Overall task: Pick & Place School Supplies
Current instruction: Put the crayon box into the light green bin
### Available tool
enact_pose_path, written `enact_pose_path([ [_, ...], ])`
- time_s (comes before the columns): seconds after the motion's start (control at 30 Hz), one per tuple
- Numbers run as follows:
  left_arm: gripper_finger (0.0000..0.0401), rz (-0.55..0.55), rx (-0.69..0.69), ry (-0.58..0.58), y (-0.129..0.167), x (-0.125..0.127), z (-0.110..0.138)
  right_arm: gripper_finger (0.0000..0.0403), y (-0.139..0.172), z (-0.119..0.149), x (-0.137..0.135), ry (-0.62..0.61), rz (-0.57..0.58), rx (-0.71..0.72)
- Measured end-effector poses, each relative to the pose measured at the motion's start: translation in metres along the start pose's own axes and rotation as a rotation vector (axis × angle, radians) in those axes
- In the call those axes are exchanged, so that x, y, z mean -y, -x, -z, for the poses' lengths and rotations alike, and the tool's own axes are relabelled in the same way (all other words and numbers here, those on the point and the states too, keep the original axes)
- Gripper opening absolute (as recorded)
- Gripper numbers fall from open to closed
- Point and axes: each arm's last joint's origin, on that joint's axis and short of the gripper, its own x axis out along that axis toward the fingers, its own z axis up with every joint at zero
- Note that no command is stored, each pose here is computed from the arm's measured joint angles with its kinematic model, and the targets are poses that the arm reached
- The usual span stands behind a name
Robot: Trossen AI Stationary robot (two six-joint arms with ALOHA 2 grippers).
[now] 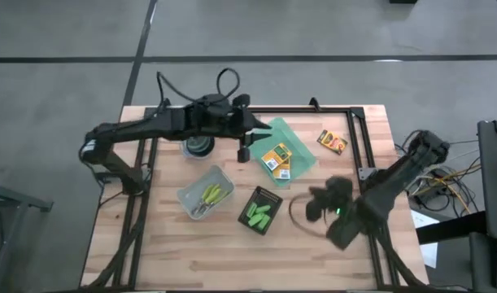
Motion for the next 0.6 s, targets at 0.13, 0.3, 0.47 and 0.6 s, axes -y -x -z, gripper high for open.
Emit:
enact_pose_path([
  [0.13, 0.0099, -0.012, 0.091, -0.004, 0.012, 0.008, 0.026, 0.0008, 0.005, -0.043, 0.024, -0.073, 0.051, -0.001],
  [0.3, 0.0099, -0.032, 0.124, -0.006, 0.019, 0.016, 0.067, 0.0008, 0.002, -0.088, 0.058, -0.238, 0.165, -0.024],
  [0.47, 0.0099, -0.040, 0.244, -0.013, 0.026, 0.022, 0.089, 0.0008, -0.010, -0.118, 0.082, -0.297, 0.303, -0.091],
  [0.6, 0.0099, 0.025, 0.339, -0.031, 0.029, 0.027, 0.099, 0.0008, -0.026, -0.132, 0.094, -0.296, 0.408, -0.171],
])
